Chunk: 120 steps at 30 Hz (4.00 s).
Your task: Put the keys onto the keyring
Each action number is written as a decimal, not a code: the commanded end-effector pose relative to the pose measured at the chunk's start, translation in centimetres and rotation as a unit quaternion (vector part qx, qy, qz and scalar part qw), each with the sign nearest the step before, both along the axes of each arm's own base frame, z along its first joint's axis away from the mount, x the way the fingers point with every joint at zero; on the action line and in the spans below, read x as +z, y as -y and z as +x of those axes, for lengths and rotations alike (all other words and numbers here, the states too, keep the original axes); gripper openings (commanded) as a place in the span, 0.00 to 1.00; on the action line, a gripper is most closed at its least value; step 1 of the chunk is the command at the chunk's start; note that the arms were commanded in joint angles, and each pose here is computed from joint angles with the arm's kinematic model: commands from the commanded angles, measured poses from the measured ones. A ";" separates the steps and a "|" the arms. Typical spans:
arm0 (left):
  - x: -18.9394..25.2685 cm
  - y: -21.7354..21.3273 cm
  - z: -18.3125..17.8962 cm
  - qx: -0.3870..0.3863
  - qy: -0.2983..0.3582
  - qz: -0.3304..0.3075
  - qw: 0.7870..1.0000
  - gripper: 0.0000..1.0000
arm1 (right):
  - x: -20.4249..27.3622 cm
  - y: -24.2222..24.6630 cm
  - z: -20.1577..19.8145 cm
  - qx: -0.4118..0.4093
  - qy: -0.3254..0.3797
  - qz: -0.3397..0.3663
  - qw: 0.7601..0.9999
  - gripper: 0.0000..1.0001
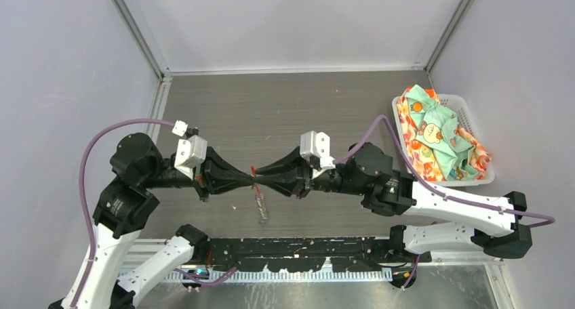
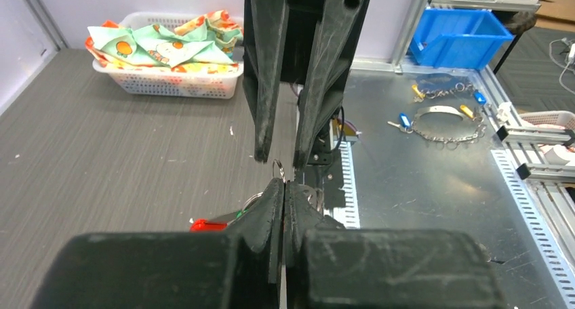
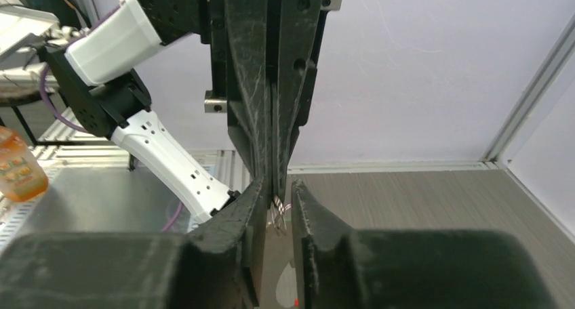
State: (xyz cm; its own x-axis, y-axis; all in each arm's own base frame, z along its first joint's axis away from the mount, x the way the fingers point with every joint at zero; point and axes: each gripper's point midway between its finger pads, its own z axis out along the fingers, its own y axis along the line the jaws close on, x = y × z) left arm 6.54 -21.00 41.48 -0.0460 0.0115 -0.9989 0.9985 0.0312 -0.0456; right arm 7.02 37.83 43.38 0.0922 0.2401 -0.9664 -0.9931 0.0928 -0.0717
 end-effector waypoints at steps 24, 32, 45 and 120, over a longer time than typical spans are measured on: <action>0.0 -0.4 -0.8 -0.051 0.081 0.047 0.994 0.00 | -0.5 1.3 -0.2 0.087 0.020 -0.319 0.944 0.44; -0.2 -0.4 -0.8 -0.053 0.075 0.050 0.995 0.00 | -1.0 0.0 0.4 0.088 0.028 -0.326 0.941 0.34; -0.2 -0.3 -0.4 -0.044 0.074 0.049 0.995 0.00 | -2.1 -0.7 0.6 0.089 0.015 -0.339 0.936 0.28; -0.3 -0.7 1.3 0.011 0.071 0.066 0.995 0.00 | -0.3 0.1 1.6 0.057 0.018 -0.233 0.971 0.41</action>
